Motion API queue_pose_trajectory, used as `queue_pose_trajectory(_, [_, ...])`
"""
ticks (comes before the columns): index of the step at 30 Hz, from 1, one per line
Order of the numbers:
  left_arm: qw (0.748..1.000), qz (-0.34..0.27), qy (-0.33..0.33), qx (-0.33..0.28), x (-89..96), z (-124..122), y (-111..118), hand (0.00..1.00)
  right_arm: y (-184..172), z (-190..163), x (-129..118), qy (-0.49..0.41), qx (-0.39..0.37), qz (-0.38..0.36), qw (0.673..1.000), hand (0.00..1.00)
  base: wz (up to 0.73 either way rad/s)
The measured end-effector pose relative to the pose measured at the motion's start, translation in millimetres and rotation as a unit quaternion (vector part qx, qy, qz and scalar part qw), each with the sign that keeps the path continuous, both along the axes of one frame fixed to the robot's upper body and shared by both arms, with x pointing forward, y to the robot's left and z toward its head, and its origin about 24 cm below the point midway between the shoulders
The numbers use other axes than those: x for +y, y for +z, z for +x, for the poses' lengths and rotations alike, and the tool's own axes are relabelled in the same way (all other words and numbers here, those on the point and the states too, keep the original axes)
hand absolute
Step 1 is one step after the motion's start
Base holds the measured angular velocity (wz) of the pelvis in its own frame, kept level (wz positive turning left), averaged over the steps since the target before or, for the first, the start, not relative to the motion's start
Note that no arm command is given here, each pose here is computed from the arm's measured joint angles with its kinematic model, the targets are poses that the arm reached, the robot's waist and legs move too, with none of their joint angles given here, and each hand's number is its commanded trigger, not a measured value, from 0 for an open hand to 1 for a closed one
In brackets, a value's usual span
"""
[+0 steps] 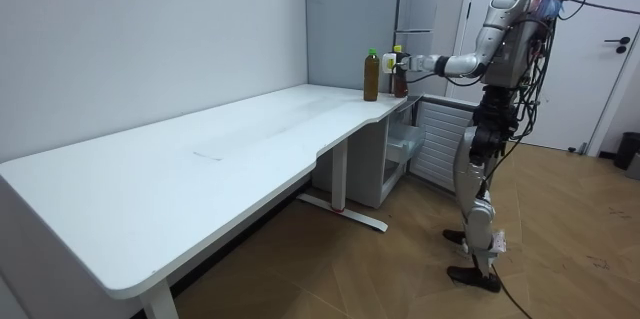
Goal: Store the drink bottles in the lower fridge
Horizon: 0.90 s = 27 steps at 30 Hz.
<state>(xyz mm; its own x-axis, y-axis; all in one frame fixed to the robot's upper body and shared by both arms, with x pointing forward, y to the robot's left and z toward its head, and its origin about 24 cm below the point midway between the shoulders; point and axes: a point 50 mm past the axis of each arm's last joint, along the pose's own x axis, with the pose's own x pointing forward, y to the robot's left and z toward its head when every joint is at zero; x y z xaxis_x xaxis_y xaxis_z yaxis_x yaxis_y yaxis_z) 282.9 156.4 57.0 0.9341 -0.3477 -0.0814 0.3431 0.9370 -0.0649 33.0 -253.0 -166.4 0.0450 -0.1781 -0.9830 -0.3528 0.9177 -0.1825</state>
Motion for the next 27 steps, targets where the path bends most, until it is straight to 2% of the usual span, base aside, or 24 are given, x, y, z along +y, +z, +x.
queue_pose_trajectory(20, [1.000, -0.001, -0.003, -0.001, -0.8, -0.1, 0.4, 1.00, 0.1, 5.9, 1.4, 0.009, -0.005, 0.001, 1.000, 0.00, 0.00])
queue_pose_trajectory(27, [0.999, 0.007, -0.012, -0.039, -3.8, -0.9, 17.4, 1.00, 0.4, 9.4, 1.4, 0.003, -0.012, 0.002, 1.000, 0.00, 0.00])
